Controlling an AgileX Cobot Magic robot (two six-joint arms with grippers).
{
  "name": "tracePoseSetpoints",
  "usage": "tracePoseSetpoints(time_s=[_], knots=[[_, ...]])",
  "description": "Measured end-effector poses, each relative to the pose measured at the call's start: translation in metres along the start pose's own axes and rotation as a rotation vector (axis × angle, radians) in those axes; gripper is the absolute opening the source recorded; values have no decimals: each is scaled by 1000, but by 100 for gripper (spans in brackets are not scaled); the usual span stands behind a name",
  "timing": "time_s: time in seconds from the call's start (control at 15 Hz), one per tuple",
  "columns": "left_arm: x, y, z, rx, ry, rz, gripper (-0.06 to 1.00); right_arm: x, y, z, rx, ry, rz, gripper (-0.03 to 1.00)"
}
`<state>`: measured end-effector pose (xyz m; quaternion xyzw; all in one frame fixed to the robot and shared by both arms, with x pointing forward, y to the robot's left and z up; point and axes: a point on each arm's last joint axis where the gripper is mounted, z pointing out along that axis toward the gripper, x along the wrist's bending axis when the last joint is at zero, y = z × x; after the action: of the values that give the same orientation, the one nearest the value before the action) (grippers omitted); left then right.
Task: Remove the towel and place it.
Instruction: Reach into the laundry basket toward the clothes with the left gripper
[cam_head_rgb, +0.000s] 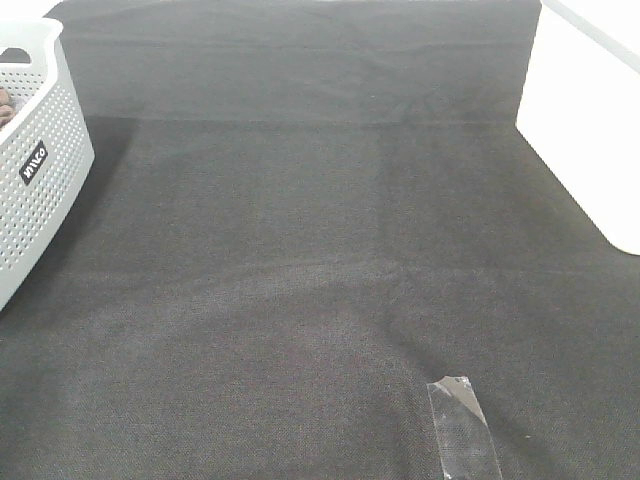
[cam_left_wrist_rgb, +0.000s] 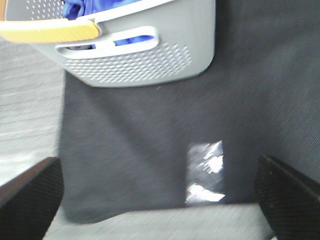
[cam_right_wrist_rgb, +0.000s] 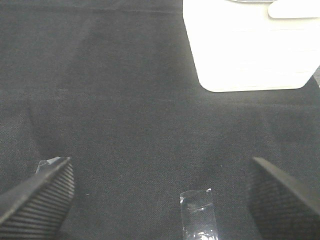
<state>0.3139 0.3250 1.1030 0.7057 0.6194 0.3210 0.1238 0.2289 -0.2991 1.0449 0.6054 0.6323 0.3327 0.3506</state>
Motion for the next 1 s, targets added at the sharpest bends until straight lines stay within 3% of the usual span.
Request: tracePoseSetpoints(time_s=[0.27, 0.47, 0.67, 0.87, 1.0], knots=[[36, 73, 4, 109, 79, 116, 97, 0, 0, 0, 0, 0, 0, 85], [52, 127, 33, 168, 62, 228, 97, 0, 0, 0, 0, 0, 0, 85], [62, 173, 88, 254, 15, 442, 97, 0, 0, 0, 0, 0, 0, 85], [79, 187, 153, 374, -27, 504, 96, 0, 0, 0, 0, 0, 0, 85], [84, 192, 194, 403, -48, 550, 96, 0, 0, 0, 0, 0, 0, 85]])
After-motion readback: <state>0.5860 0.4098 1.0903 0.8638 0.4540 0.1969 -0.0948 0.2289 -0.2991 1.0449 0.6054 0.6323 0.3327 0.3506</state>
